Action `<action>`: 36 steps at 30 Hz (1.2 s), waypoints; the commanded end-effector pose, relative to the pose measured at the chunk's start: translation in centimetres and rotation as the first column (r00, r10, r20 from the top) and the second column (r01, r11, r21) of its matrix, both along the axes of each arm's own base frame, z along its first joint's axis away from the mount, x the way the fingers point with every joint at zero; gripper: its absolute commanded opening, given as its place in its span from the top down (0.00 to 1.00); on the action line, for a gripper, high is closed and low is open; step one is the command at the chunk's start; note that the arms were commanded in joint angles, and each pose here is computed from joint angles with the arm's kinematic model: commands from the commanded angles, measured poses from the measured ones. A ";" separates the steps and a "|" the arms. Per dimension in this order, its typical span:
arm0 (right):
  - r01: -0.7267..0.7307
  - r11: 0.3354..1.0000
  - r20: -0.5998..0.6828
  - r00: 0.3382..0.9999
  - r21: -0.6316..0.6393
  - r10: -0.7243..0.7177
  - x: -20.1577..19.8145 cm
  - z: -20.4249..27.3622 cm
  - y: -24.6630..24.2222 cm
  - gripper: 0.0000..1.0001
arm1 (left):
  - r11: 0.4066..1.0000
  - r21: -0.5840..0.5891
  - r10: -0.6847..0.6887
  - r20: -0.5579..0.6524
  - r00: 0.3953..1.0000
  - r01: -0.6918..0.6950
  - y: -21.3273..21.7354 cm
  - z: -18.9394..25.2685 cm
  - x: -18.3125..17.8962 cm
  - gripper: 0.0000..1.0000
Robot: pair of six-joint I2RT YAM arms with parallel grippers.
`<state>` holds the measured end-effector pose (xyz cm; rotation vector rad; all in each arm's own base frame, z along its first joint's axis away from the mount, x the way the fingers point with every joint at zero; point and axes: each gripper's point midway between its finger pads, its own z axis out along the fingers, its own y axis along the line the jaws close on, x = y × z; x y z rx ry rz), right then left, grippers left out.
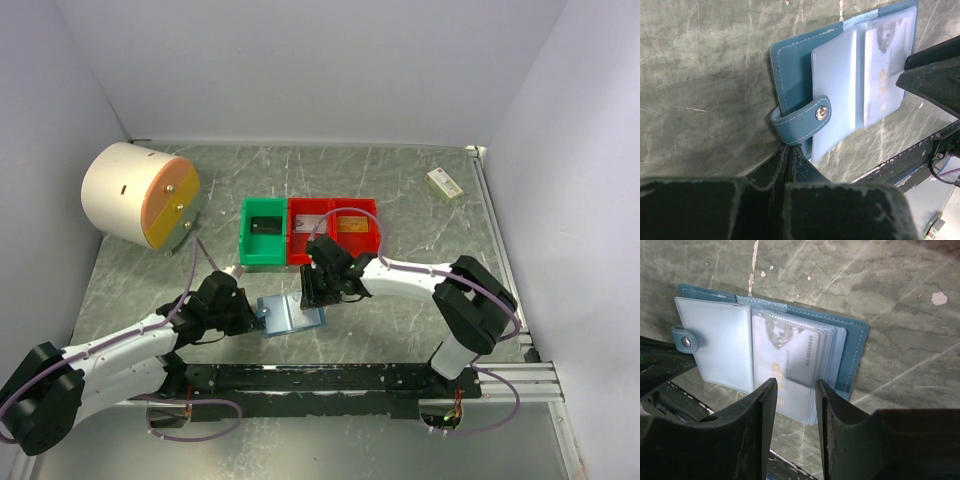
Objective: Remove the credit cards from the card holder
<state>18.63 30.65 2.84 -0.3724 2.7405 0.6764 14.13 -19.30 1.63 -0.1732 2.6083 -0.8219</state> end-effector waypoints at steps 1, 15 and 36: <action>0.000 1.000 -0.032 0.999 -0.012 -0.001 -1.0 -1.3 -0.4 0.63 | 1.000 -0.006 0.001 0.021 1.000 -0.001 -0.3 0.5 0.4 0.93; 0.084 0.996 -0.051 0.995 0.010 -0.083 -1.6 -2.6 -1.5 0.63 | 1.000 -0.006 0.004 0.017 1.000 -0.004 -0.2 0.4 0.1 0.93; -0.070 0.984 0.019 0.998 0.164 0.068 -0.7 3.4 2.7 0.71 | 1.000 0.000 -0.019 0.019 1.000 0.019 -0.7 0.2 0.4 0.93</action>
